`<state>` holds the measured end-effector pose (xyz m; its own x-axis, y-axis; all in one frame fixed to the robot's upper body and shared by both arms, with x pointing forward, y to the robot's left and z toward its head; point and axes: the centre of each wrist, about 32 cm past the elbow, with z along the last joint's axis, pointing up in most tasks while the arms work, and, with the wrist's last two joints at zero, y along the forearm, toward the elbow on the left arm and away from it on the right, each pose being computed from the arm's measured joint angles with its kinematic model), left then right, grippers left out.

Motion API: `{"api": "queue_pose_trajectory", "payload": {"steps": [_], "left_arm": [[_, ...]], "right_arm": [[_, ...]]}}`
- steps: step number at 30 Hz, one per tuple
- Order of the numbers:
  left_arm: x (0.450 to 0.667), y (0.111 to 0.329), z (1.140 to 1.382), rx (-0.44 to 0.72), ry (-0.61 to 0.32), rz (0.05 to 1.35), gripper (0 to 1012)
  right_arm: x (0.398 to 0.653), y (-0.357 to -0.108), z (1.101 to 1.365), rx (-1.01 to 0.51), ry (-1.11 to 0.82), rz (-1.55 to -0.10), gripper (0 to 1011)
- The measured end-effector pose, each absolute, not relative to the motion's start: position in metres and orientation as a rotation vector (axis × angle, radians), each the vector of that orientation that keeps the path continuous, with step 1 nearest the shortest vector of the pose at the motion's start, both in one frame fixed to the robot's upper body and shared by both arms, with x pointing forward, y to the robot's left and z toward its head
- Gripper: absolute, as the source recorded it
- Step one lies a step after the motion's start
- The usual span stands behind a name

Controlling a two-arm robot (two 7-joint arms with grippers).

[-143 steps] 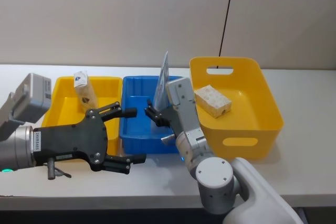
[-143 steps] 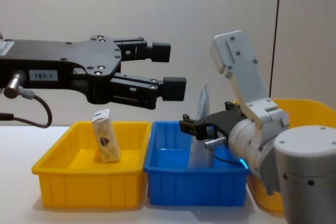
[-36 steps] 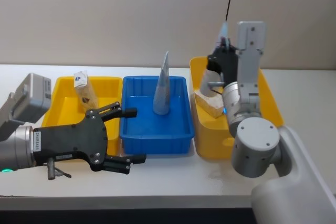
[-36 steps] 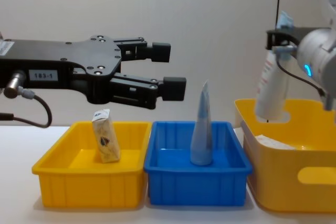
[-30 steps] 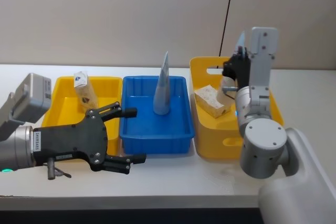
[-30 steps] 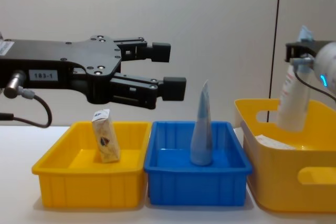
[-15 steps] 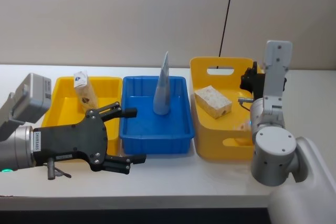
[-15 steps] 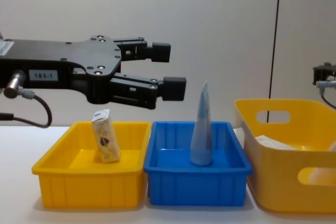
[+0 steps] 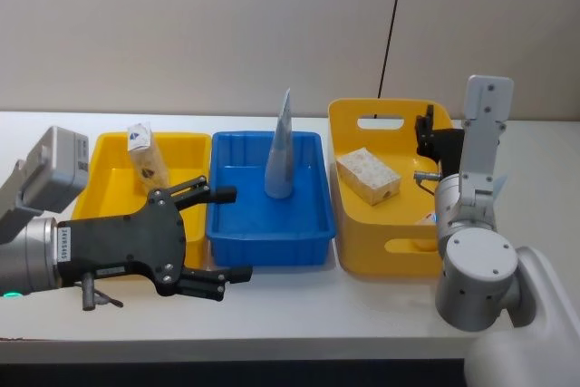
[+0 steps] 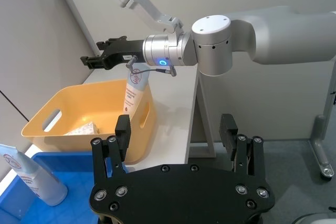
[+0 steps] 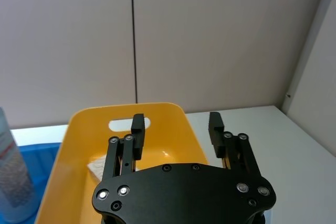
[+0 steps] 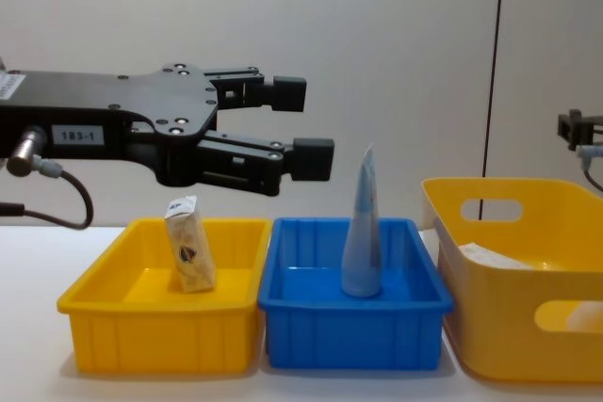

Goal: Bimanual collaborative sorting of washing and personal care products

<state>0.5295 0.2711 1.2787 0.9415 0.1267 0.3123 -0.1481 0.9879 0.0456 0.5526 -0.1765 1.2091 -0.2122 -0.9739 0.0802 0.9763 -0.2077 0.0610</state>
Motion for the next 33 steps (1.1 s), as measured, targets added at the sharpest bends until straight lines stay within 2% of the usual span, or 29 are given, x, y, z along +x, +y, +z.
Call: {"api": "queue_pose_trajectory", "payload": {"steps": [1, 7, 9, 10, 33], "left_arm": [[0.53, 0.271, 1.279, 0.069, -0.314, 0.14, 1001], [0.53, 0.271, 1.279, 0.069, -0.314, 0.14, 1001], [0.53, 0.271, 1.279, 0.069, -0.314, 0.14, 1001], [0.529, 0.271, 1.279, 0.069, -0.314, 0.14, 1001], [0.53, 0.271, 1.279, 0.069, -0.314, 0.14, 1002]], "right_arm": [[0.552, -0.176, 1.209, -0.022, -0.113, -1.777, 728], [0.543, -0.173, 1.213, 0.026, -0.114, -1.723, 914], [0.54, -0.172, 1.214, 0.038, -0.115, -1.707, 933], [0.538, -0.172, 1.214, 0.048, -0.113, -1.688, 990], [0.501, -0.185, 1.22, 0.105, -0.101, -1.361, 1000]]}}
